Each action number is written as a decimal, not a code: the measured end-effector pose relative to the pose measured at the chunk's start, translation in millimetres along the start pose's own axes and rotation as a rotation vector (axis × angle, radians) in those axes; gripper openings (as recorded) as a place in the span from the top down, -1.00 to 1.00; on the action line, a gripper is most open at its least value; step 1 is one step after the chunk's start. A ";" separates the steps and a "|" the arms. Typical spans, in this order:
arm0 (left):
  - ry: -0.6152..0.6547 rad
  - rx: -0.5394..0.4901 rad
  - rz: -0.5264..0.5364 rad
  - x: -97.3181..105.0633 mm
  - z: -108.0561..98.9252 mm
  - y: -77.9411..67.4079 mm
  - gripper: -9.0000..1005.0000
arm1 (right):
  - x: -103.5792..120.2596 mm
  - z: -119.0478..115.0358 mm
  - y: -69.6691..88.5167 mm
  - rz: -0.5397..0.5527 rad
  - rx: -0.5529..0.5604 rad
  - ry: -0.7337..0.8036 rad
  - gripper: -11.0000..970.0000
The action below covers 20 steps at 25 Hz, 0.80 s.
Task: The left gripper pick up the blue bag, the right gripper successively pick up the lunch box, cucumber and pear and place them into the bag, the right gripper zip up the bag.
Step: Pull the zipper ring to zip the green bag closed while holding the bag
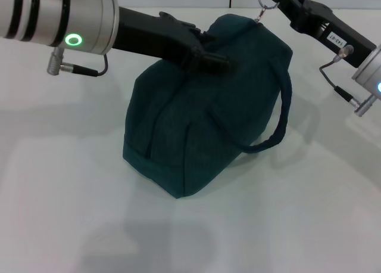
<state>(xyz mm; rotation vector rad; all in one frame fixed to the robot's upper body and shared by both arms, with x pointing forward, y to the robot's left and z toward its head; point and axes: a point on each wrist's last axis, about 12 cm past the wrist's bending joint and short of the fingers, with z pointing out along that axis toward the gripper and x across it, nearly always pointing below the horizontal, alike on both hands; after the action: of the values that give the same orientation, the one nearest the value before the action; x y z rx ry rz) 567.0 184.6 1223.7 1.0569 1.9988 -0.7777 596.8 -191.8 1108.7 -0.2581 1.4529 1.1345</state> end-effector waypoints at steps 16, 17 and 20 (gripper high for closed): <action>-0.005 -0.019 0.045 1.7 5.9 -0.3 0.54 | 1.3 -1.8 -1.7 0.001 0.010 0.005 0.84; -0.005 -0.020 0.046 1.6 5.9 -0.2 0.63 | 1.2 -1.8 -1.7 0.002 0.010 0.004 0.84; -0.004 -0.020 0.048 1.2 5.9 -0.2 0.72 | 1.1 -1.8 -1.7 0.002 0.011 0.003 0.84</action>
<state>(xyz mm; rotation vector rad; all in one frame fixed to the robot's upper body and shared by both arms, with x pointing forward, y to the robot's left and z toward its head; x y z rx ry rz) 568.3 180.4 1219.4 1.0865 1.9669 -0.7330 596.6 -193.6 1106.6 -0.2510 1.4622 1.1280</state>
